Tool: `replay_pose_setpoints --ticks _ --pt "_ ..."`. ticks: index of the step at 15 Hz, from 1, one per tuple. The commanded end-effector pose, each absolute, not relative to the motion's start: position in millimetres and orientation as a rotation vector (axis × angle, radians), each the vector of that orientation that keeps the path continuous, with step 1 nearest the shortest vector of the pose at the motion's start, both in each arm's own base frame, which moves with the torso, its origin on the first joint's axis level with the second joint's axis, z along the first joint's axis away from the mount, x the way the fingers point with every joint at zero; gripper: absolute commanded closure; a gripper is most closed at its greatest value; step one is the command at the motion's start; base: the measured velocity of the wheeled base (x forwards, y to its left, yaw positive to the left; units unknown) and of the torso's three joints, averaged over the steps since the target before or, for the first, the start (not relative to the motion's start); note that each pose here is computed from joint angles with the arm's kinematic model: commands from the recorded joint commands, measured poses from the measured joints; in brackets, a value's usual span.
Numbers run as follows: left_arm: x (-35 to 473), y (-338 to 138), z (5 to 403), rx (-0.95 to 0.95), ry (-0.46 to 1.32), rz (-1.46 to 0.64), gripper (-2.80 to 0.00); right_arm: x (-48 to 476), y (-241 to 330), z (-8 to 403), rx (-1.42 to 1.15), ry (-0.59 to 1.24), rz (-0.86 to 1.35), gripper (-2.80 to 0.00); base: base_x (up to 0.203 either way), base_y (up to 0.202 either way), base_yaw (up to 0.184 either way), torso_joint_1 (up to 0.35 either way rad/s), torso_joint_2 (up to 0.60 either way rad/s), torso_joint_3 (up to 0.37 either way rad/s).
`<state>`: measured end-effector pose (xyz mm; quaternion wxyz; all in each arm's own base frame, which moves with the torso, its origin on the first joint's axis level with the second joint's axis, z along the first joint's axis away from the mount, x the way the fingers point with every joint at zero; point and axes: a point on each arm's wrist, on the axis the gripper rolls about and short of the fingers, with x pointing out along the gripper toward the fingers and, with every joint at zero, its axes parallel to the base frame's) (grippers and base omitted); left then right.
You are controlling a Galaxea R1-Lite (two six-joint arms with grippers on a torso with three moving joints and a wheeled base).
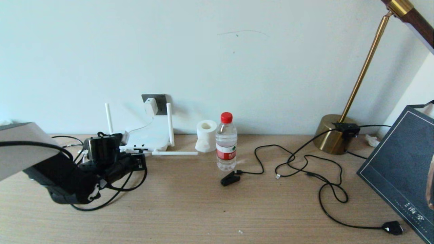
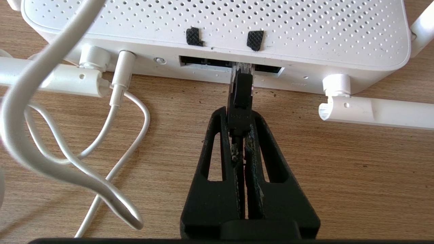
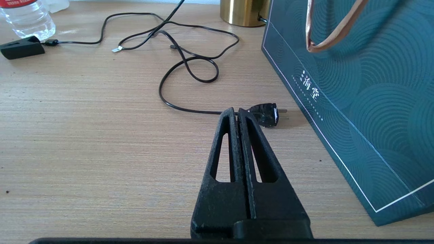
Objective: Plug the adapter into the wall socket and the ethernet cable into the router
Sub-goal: Align cable and router interface
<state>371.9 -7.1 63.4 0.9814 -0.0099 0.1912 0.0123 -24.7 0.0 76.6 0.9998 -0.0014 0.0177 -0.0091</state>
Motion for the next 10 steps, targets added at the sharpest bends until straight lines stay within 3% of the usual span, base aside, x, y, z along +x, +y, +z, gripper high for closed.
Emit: replay_pose_setpoints --ticks 1,10 --pt "370.0 -7.0 62.7 -0.020 0.389 0.026 0.00 -24.7 0.0 76.6 -0.003 0.037 -0.018 0.00 0.000 0.000 0.000 0.000 0.00 0.000" --pt "367.7 -7.0 62.1 -0.018 0.382 0.026 0.00 -24.7 0.0 76.6 -0.004 0.037 -0.018 0.00 0.000 0.000 0.000 0.000 0.00 0.000"
